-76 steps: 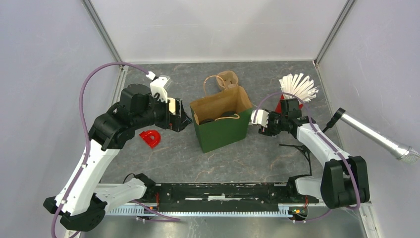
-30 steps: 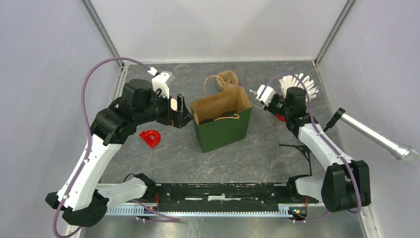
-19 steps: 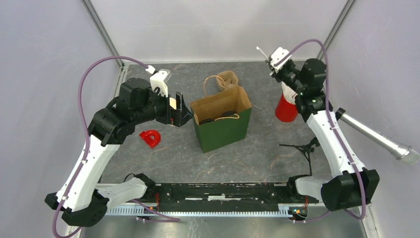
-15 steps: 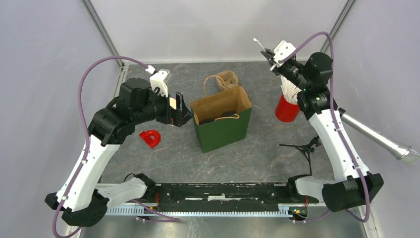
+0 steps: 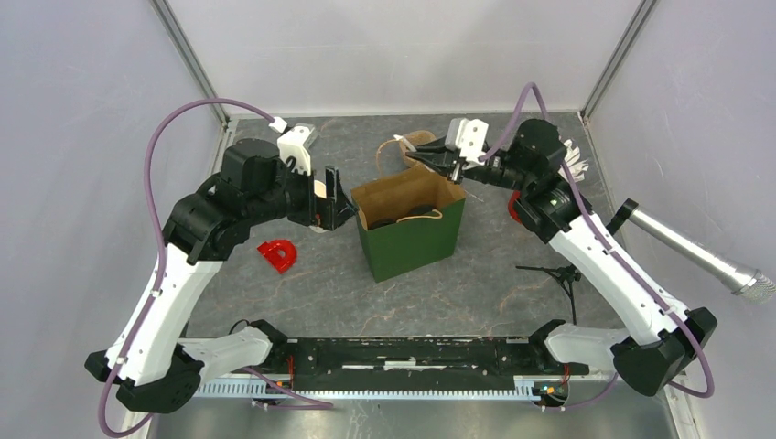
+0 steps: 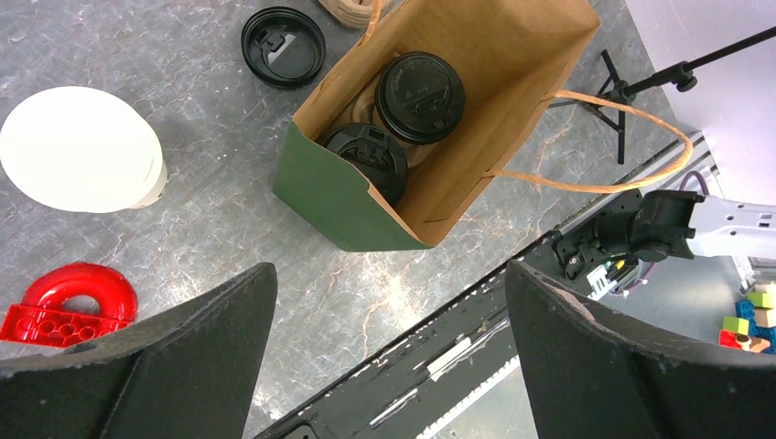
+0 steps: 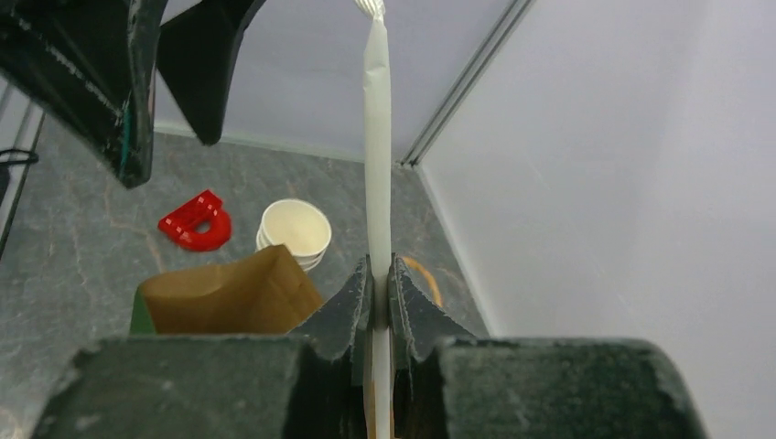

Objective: Pack the takeout coffee

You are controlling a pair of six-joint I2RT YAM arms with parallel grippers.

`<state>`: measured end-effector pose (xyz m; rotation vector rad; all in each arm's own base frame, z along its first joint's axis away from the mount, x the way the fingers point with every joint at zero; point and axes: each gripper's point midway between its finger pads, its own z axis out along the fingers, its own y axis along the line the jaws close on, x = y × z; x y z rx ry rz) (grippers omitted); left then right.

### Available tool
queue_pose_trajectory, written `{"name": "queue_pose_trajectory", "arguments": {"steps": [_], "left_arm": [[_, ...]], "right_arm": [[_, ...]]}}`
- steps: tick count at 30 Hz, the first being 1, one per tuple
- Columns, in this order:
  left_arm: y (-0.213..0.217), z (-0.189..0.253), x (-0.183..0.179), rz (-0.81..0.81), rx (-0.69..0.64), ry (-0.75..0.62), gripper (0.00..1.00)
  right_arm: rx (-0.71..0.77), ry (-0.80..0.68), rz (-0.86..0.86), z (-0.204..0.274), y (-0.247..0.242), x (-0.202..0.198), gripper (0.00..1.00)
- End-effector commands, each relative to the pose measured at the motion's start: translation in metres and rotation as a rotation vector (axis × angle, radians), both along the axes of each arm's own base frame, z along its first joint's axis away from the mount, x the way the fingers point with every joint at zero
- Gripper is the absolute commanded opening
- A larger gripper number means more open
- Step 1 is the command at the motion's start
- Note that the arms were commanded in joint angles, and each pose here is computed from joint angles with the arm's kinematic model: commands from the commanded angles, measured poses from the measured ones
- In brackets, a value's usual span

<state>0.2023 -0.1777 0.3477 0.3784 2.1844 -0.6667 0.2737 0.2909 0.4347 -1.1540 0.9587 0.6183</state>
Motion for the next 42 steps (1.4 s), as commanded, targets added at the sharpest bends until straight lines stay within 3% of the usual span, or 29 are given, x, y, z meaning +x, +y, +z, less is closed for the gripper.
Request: {"name": "queue_pose_trajectory", "arguments": {"steps": [1, 6, 12, 19, 26, 30, 35, 42], "left_arm": [[0.003, 0.015, 0.003, 0.021, -0.016, -0.036, 1.0], [0.005, 0.013, 0.001, 0.023, -0.003, -0.03, 1.0], [0.01, 0.014, 0.0, 0.036, 0.004, -0.038, 1.0], [0.021, 0.012, -0.001, 0.076, 0.027, -0.054, 1.0], [0.025, 0.012, 0.001, 0.091, 0.051, -0.059, 1.0], [0.023, 0.013, 0.003, 0.081, 0.058, -0.058, 1.0], [0.021, 0.013, 0.007, 0.076, 0.068, -0.056, 1.0], [0.016, 0.014, 0.01, 0.06, 0.066, -0.059, 1.0]], "right_arm": [[-0.126, 0.037, 0.01, -0.035, 0.008, -0.004, 0.11], [-0.367, 0.048, -0.001, -0.086, 0.015, -0.001, 0.12], [-0.5, 0.049, -0.092, -0.108, 0.01, 0.011, 0.12], [-0.626, 0.054, -0.113, -0.117, 0.006, 0.013, 0.26], [-0.472, 0.056, -0.163, -0.057, 0.003, 0.005, 0.39], [-0.351, 0.075, -0.245, -0.027, -0.006, 0.005, 0.4], [-0.018, 0.218, -0.667, -0.002, -0.065, 0.033, 0.43], [0.028, 0.393, -1.14, -0.045, -0.15, 0.054, 0.47]]}}
